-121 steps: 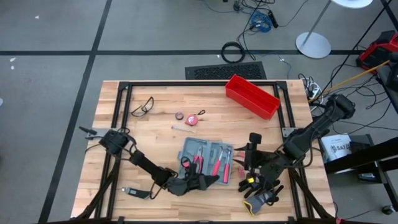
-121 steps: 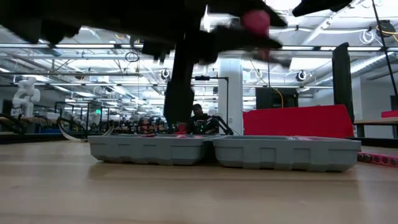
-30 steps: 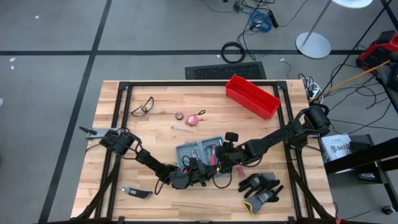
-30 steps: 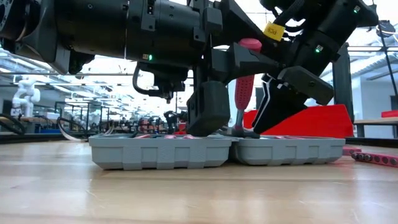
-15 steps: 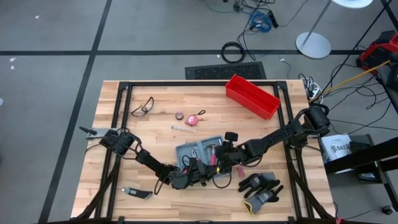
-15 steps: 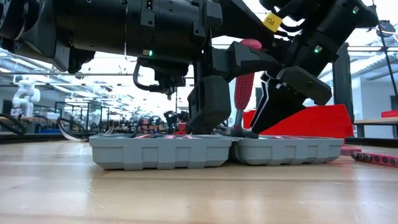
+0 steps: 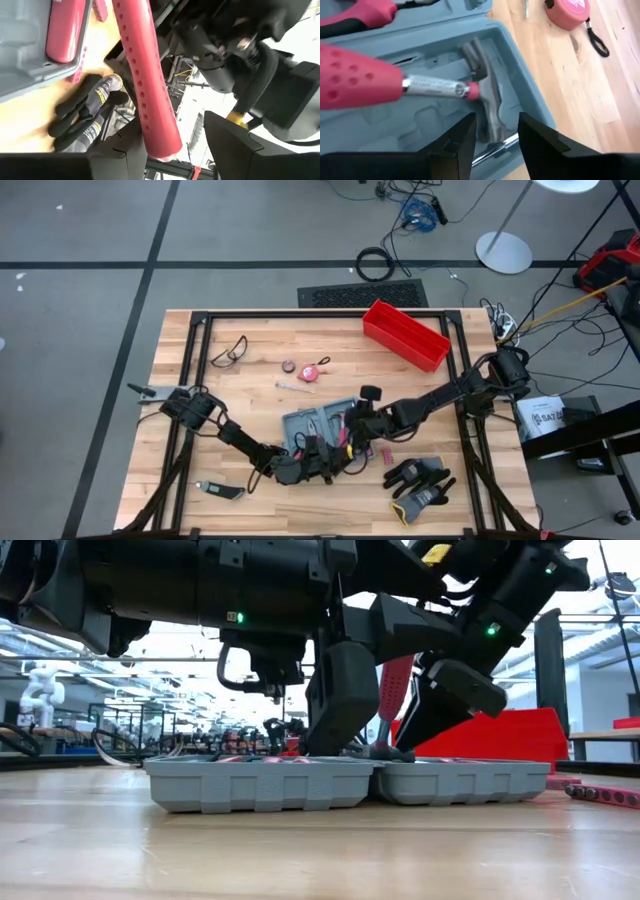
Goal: Prefit tool cases
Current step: Put the hammer into the toolbox
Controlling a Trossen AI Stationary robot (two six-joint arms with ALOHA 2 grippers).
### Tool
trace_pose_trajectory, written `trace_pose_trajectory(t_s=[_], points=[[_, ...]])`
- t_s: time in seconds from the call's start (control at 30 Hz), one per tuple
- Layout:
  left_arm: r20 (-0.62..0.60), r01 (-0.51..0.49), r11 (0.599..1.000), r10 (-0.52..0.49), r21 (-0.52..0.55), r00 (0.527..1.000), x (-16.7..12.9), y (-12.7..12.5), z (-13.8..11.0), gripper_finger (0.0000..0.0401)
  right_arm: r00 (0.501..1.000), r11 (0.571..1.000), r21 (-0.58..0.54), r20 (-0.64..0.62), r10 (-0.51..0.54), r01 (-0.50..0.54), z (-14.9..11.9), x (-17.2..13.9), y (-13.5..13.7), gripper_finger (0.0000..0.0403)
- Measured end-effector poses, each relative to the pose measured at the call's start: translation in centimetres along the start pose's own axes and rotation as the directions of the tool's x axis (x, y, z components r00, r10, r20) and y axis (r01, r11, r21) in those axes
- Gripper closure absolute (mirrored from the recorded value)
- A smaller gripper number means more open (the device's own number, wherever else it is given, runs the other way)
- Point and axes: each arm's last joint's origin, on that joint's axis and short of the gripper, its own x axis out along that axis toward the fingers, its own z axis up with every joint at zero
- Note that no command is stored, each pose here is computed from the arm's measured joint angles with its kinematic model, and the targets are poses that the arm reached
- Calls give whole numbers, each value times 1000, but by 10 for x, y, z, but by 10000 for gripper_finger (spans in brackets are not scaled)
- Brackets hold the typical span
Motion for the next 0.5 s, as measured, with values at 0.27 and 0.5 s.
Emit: trace_pose_trajectory(t_s=[0.27, 0.5], points=[[-13, 10, 1000, -9, 18, 1000, 0, -1, -1, 211, 1000, 1000, 4, 19, -2, 2, 4, 3, -5, 266], [-29, 38, 998, -37, 41, 999, -1, -5, -3, 211, 1000, 1000, 1, 17, -8, 8, 5, 5, -8, 266]])
